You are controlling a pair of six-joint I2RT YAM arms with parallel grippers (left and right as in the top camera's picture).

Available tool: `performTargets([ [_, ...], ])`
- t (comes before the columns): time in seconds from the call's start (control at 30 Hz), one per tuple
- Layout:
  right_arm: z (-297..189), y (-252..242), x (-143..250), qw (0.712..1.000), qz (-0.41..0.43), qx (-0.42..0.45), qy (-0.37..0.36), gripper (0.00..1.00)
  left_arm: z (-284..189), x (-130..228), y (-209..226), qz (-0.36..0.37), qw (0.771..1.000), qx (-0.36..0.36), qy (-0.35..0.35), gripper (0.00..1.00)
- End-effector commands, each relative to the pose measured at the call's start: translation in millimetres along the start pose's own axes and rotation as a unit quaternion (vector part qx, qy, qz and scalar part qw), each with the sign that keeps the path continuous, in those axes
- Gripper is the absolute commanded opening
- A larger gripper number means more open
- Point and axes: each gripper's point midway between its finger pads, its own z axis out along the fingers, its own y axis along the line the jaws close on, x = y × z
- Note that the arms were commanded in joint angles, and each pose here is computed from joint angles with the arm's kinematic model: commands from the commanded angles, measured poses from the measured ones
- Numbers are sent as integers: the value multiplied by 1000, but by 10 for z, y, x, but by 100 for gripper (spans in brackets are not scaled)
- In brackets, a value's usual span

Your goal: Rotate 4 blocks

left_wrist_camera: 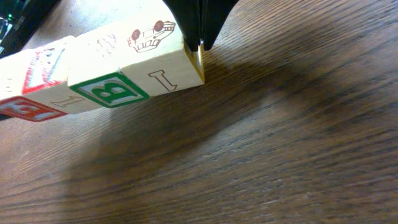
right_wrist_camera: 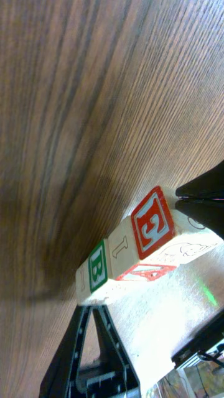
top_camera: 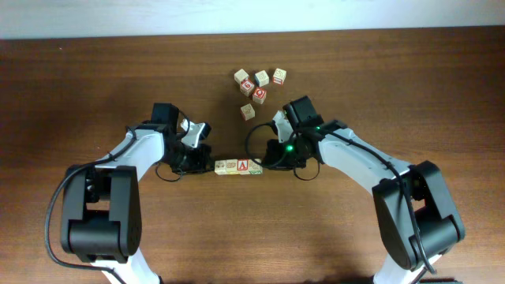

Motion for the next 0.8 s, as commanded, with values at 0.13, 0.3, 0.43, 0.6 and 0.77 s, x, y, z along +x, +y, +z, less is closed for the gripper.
performTargets([
  [0.13,-74,536,-60,997,-60,-37,-8,4,73,55,-199,13,999,50,11,0],
  [0.3,-40,640,-41,997,-71,-31,-9,4,145,66,-297,33,998,48,17,0],
  [0.43,-55,705,-80,996,-84,-1,-18,4,150,66,-209,33,999,23,17,0],
  [0.6,-18,742,-46,995,-93,10,-19,4,151,73,-94,29,999,-11,20,0],
  [0.77,-14,786,-52,995,-99,8,-21,4,151,76,-70,25,999,-18,20,0],
])
